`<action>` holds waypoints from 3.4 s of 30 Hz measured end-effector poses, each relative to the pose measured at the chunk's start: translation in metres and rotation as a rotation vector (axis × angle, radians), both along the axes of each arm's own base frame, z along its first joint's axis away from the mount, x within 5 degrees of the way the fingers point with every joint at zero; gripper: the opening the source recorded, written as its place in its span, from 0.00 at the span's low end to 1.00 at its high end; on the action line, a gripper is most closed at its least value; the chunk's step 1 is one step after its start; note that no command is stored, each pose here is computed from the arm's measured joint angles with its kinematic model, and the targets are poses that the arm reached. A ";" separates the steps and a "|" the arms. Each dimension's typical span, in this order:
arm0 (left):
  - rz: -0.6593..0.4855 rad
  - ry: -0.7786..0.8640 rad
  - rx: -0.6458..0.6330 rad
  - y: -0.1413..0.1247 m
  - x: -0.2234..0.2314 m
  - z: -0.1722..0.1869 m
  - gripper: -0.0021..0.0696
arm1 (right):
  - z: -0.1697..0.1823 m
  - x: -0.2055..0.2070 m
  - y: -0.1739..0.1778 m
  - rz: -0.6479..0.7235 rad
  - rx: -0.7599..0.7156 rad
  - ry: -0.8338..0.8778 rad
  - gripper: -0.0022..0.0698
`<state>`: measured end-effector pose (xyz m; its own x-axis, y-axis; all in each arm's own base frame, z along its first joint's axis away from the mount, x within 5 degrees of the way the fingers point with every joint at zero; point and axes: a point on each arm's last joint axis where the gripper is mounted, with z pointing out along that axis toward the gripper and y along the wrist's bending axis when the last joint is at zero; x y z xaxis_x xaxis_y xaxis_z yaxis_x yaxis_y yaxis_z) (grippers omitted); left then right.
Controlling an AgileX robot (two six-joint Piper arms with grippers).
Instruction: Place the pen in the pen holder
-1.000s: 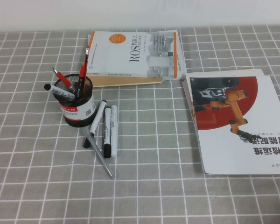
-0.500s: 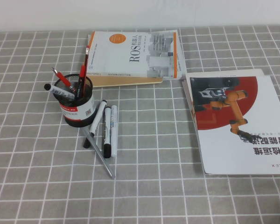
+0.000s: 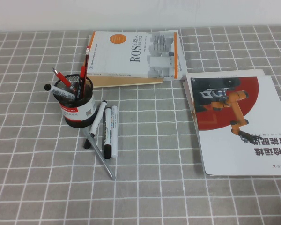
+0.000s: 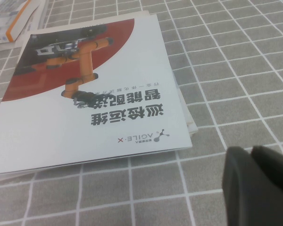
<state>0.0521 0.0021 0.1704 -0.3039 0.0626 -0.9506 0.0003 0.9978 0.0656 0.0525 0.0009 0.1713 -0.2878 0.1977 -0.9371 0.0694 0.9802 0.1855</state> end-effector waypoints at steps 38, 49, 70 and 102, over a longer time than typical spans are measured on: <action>0.000 0.000 0.000 0.000 0.000 0.000 0.02 | 0.018 -0.002 0.032 0.185 0.811 -0.060 0.01; 0.000 0.000 0.000 0.000 0.000 0.000 0.02 | 0.031 -0.017 0.052 0.487 0.499 0.016 0.01; 0.000 0.000 0.000 0.000 0.000 0.000 0.02 | 0.158 0.078 0.049 0.711 0.134 0.626 0.01; 0.000 0.000 0.000 0.000 0.000 0.000 0.02 | 0.126 0.271 0.273 0.758 -0.522 0.863 0.01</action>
<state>0.0521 0.0021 0.1704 -0.3039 0.0626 -0.9506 0.0003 0.9978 0.0656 0.3236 0.2741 0.2968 -0.7223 -0.6208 -0.3047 -0.6357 0.7696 -0.0609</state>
